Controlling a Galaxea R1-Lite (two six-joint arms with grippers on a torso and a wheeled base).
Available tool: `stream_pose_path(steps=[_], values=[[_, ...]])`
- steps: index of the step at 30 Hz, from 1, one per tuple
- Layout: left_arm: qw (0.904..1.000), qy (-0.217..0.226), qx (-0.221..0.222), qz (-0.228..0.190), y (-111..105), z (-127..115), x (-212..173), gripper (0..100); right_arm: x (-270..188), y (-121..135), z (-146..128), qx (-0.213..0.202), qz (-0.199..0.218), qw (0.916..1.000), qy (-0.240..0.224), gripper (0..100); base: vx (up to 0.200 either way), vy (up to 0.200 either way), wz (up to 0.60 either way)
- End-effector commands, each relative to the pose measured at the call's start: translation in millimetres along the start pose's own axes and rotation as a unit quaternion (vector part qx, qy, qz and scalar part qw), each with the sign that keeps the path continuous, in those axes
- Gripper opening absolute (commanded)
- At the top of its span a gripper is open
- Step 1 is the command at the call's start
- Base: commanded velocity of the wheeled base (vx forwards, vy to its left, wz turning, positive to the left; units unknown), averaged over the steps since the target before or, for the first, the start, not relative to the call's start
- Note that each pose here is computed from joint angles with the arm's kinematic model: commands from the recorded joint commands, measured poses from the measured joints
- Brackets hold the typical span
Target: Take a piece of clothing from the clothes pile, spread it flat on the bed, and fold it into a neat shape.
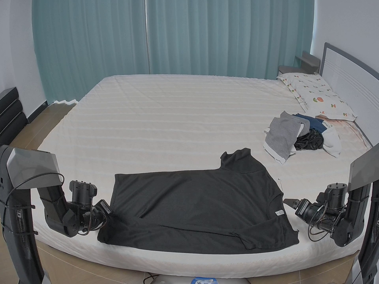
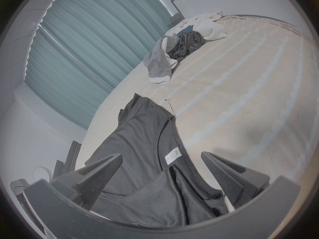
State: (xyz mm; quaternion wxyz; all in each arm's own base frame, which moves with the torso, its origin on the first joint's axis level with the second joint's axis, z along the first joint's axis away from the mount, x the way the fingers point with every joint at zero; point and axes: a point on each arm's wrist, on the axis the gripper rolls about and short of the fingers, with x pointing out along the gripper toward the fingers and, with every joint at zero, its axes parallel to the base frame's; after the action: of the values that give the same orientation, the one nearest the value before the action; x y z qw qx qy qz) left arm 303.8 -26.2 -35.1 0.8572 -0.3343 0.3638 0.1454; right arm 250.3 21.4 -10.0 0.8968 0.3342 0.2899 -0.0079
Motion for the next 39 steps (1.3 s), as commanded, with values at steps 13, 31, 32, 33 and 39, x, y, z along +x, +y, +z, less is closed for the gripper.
stream_pose_path(steps=[13, 31, 32, 33, 39], values=[[0.9987, -0.021, -0.045, -0.006, 8, 4, -3, 0, 16, 19, 2, -0.061, 0.043, 0.9971, -0.014, 100, 0.0, 0.0, 0.0], [0.9987, -0.018, -0.046, -0.008, 8, 4, -2, 0, 47, -15, -9, -0.111, 0.119, 0.9827, 0.089, 100, 0.0, 0.0, 0.0], [0.9987, -0.018, -0.046, -0.008, 8, 4, -2, 0, 48, -15, -10, -0.111, 0.12, 0.9824, 0.091, 100, 0.0, 0.0, 0.0], [0.9987, -0.018, -0.046, -0.008, 8, 4, -2, 0, 49, -15, -11, -0.112, 0.119, 0.9823, 0.091, 100, 0.0, 0.0, 0.0], [0.9987, -0.018, -0.047, -0.008, 8, 4, -1, 0, 51, -17, -16, -0.126, 0.132, 0.9775, 0.106, 100, 0.0, 0.0, 0.0]])
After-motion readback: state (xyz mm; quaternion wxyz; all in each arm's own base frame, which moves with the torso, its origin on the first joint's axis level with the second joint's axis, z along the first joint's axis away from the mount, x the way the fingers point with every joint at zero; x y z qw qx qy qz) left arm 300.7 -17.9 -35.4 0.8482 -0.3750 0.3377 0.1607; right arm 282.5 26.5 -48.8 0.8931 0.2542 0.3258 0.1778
